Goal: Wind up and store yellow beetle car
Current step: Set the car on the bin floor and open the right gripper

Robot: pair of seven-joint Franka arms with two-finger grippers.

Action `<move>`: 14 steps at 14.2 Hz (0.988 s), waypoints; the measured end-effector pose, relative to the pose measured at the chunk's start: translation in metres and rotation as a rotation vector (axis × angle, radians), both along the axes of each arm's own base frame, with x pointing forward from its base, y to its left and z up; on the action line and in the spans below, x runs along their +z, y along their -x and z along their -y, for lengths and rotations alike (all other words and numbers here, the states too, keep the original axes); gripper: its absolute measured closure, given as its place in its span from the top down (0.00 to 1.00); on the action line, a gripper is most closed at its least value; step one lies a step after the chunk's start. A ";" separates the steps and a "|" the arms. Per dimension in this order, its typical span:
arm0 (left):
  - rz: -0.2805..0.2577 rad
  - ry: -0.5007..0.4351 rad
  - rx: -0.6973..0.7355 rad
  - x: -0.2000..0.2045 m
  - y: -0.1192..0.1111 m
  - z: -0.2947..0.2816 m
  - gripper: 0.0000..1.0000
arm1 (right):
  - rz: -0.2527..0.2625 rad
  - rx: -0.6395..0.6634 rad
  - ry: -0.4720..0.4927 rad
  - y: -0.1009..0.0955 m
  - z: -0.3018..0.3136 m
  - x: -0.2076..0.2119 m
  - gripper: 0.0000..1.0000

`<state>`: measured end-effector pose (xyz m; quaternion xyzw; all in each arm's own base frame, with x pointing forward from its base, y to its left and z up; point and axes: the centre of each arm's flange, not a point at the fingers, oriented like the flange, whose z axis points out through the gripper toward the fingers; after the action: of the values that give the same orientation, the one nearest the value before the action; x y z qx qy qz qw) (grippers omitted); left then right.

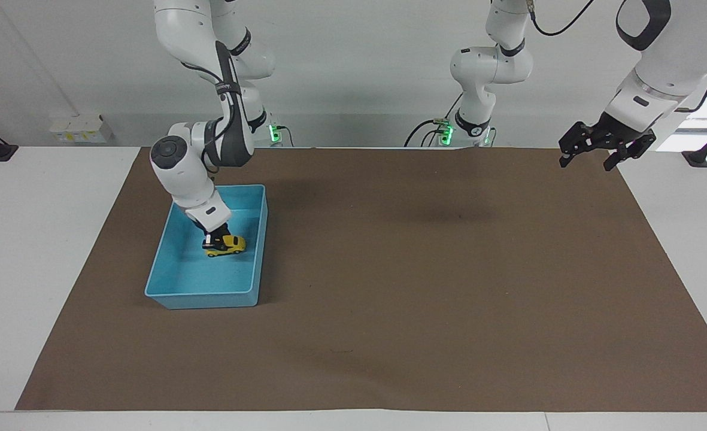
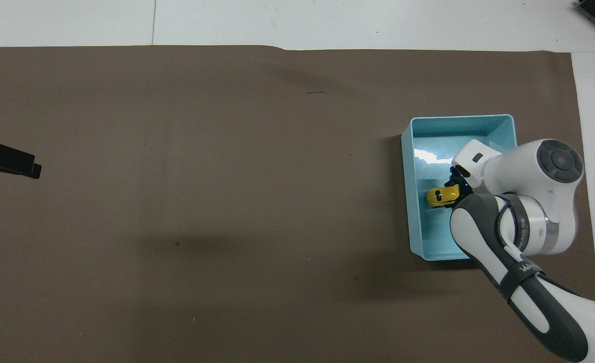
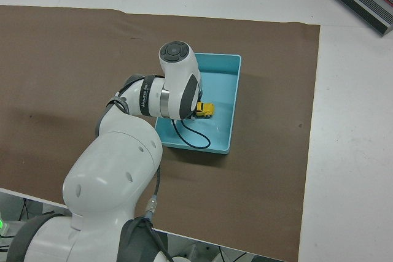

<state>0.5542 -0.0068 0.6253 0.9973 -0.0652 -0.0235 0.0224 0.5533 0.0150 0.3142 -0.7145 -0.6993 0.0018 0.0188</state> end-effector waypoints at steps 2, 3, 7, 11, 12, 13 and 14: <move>0.000 0.000 0.000 0.000 0.000 0.000 1.00 | -0.005 -0.001 -0.001 -0.004 0.000 0.007 0.91; 0.000 0.000 0.000 0.000 0.000 0.000 1.00 | -0.008 -0.003 -0.001 -0.008 -0.001 0.014 0.99; 0.000 0.000 0.000 0.000 0.000 0.000 1.00 | -0.013 -0.077 -0.002 -0.026 -0.004 0.061 1.00; 0.000 0.000 0.000 0.000 0.000 0.000 1.00 | -0.033 -0.185 0.001 -0.034 -0.011 0.107 1.00; 0.000 0.000 0.000 0.000 0.000 0.000 1.00 | -0.040 -0.217 0.002 -0.035 -0.012 0.118 1.00; 0.000 0.000 0.000 0.000 0.000 0.000 1.00 | -0.045 -0.253 0.004 -0.036 -0.012 0.127 1.00; 0.000 0.000 0.000 0.000 0.000 0.000 1.00 | -0.042 -0.296 0.005 -0.037 -0.013 0.137 1.00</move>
<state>0.5542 -0.0068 0.6253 0.9973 -0.0651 -0.0235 0.0224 0.5900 0.0284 0.4510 -0.8097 -0.5857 0.0157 0.0319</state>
